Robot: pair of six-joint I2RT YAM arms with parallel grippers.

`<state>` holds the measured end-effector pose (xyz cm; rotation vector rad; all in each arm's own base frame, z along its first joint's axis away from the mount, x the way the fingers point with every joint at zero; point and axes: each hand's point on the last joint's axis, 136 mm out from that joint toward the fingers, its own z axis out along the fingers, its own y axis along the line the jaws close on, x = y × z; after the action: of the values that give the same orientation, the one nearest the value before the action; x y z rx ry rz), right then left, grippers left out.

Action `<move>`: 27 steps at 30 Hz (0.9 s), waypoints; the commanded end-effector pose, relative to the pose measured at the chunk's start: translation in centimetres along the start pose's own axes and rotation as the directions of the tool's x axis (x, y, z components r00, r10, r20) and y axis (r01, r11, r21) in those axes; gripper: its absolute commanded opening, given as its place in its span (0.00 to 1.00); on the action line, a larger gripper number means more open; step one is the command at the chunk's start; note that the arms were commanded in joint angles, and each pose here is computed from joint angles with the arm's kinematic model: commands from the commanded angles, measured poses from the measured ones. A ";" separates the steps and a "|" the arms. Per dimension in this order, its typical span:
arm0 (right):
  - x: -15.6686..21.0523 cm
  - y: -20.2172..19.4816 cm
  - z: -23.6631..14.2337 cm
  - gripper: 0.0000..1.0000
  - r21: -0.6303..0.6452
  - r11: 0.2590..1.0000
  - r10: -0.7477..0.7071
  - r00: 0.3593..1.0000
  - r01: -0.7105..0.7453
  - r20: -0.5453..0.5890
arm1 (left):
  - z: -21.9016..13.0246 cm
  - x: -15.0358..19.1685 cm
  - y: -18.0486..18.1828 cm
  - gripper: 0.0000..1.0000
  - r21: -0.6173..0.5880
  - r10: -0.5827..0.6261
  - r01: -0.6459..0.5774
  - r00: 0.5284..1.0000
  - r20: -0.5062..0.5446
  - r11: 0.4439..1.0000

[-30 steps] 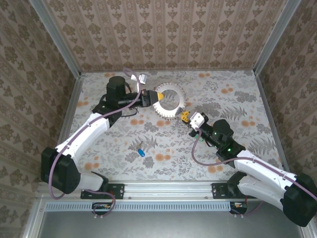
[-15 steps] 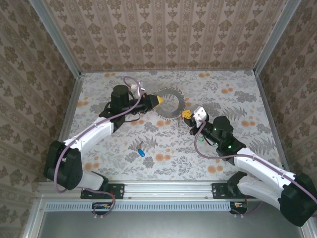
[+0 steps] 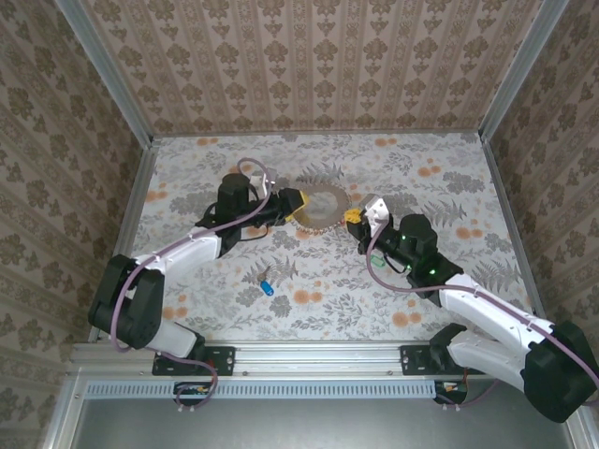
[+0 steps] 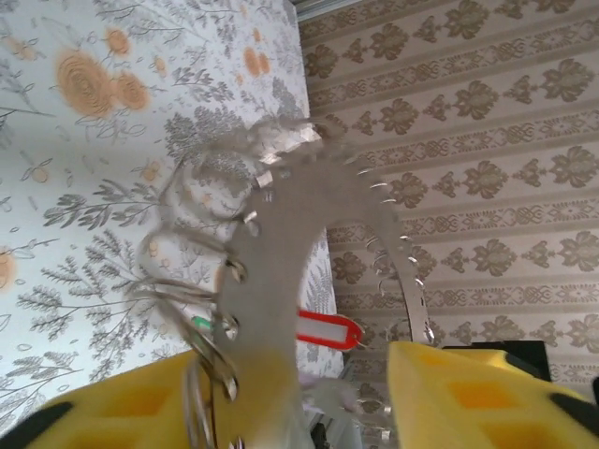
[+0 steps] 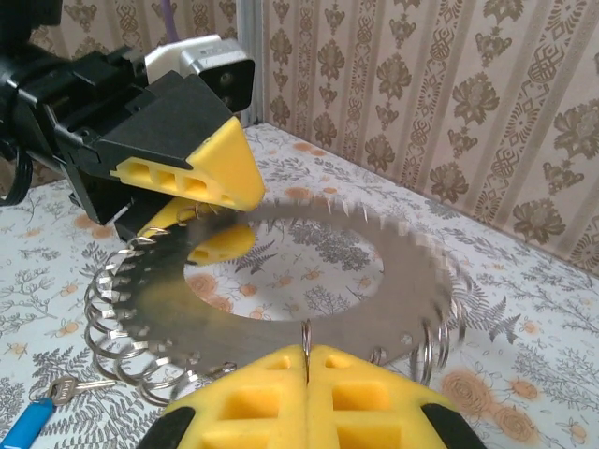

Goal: Put the keys on the keyring

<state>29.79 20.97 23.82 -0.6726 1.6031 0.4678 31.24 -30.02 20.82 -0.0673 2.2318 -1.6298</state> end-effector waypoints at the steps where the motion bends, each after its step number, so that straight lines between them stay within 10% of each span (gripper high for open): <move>1: -3.1 -0.3 -0.4 0.00 -0.003 1.000 -0.019 0.995 0.019 0.093 | 0.0 0.2 1.0 0.57 -0.030 -0.006 0.007 1.000 0.014 1.000; 12: -1.1 -0.2 0.1 0.00 -0.083 0.996 0.026 0.999 -0.024 0.021 | -1.4 1.4 5.2 0.74 -0.179 0.013 -0.001 0.998 0.065 0.984; 18: 1.2 2.0 0.4 0.00 -0.234 0.969 -0.100 0.992 0.079 -0.079 | -2.8 0.8 3.3 0.70 -0.193 0.229 -0.209 0.970 0.087 0.959; 21: 2.1 3.5 0.4 0.00 -0.334 0.933 -0.169 0.983 0.135 -0.075 | -3.2 0.8 0.8 0.65 -0.161 0.418 -0.403 0.905 0.072 0.901; 27: 2.8 5.5 0.9 0.00 -0.471 0.866 -0.210 0.977 0.165 -0.044 | -3.0 4.8 -2.6 0.47 0.094 0.804 -0.804 0.593 0.046 0.587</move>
<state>27.74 23.79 18.57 -1.1079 1.6400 0.6267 27.75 -28.27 21.25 0.4962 1.9856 -1.2410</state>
